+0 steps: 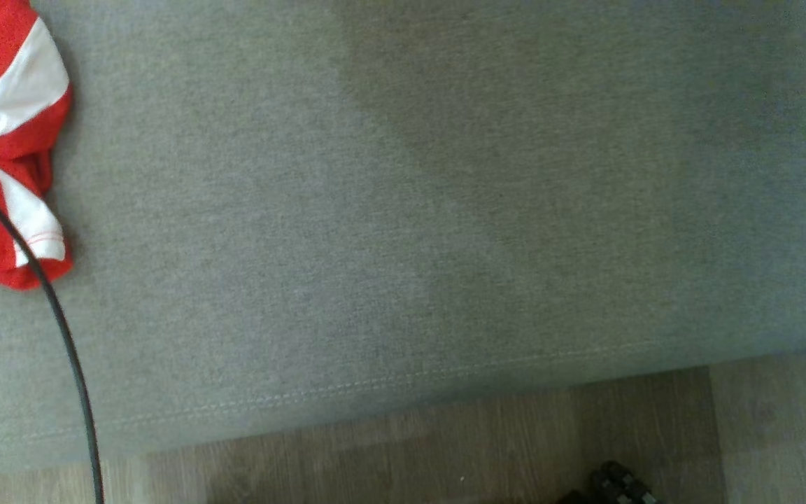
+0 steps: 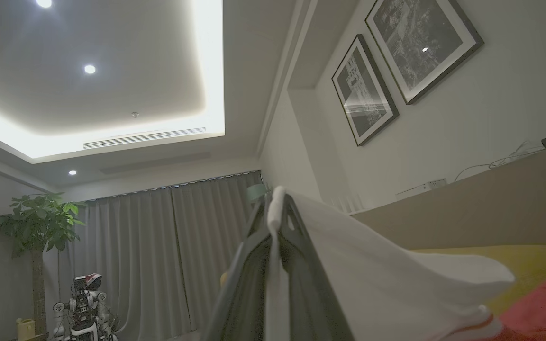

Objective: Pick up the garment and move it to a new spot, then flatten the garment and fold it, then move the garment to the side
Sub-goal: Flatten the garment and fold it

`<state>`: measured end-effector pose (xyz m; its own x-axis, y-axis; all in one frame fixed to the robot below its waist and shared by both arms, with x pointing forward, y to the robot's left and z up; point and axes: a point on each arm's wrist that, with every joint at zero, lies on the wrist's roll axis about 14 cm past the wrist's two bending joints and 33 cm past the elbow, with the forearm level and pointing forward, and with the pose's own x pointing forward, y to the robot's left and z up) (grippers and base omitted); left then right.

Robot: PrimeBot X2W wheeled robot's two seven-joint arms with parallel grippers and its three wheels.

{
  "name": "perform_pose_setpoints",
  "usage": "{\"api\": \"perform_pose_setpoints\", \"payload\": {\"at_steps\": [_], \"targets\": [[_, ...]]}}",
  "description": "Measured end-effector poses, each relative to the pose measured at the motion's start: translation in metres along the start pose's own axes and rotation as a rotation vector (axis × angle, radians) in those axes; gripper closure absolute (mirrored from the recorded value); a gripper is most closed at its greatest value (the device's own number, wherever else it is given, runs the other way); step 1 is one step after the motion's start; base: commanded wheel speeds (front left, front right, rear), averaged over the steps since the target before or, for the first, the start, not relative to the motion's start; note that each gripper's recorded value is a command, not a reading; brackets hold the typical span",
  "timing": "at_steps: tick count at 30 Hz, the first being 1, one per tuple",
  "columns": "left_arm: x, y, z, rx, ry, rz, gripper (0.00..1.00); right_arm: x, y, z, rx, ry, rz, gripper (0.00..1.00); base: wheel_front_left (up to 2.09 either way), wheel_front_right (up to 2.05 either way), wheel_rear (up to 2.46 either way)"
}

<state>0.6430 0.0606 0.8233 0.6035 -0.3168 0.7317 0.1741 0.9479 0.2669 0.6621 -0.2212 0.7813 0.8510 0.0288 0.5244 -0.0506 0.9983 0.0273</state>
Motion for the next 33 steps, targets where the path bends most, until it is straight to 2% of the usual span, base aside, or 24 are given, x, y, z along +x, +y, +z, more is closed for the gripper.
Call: {"api": "perform_pose_setpoints", "payload": {"at_steps": [6, 9, 12, 13, 16, 20, 24, 29, 33], "targets": [[-0.012, -0.029, 0.004, 0.015, -0.045, -0.099, 1.00, -0.012, -0.007, -0.069, 0.117, 0.072, -0.061, 1.00, 0.00, 0.00, 0.00], [-0.034, -0.037, -0.015, 0.004, 0.005, -0.118, 1.00, -0.029, -0.002, -0.110, 0.194, 0.162, -0.079, 1.00, 0.00, 0.00, 0.00], [-0.076, -0.055, -0.053, -0.023, 0.140, -0.179, 1.00, -0.075, 0.013, -0.170, 0.233, 0.343, -0.065, 1.00, 0.00, 0.00, 0.00], [-0.111, -0.069, -0.076, -0.043, 0.243, -0.222, 1.00, -0.117, 0.020, -0.209, 0.265, 0.495, -0.072, 1.00, 0.00, 0.00, 0.00], [-0.164, -0.082, -0.099, -0.081, 0.386, -0.258, 1.00, -0.179, 0.026, -0.246, 0.291, 0.687, -0.080, 1.00, 0.00, 0.00, 0.00], [-0.234, -0.086, -0.113, -0.096, 0.556, -0.280, 1.00, -0.236, 0.032, -0.262, 0.283, 0.871, -0.054, 1.00, 0.00, 0.00, 0.00], [-0.290, -0.092, -0.110, -0.096, 0.677, -0.313, 1.00, -0.269, 0.028, -0.258, 0.218, 0.986, -0.012, 1.00, 0.00, 0.00, 0.00], [-0.334, -0.100, -0.094, -0.114, 0.758, -0.328, 1.00, -0.302, 0.026, -0.248, 0.158, 1.099, 0.035, 1.00, 0.00, 0.00, 0.00], [-0.356, -0.103, -0.080, -0.104, 0.789, -0.341, 1.00, -0.315, 0.018, -0.236, 0.116, 1.126, 0.047, 1.00, 0.00, 0.00, 0.00]]}}
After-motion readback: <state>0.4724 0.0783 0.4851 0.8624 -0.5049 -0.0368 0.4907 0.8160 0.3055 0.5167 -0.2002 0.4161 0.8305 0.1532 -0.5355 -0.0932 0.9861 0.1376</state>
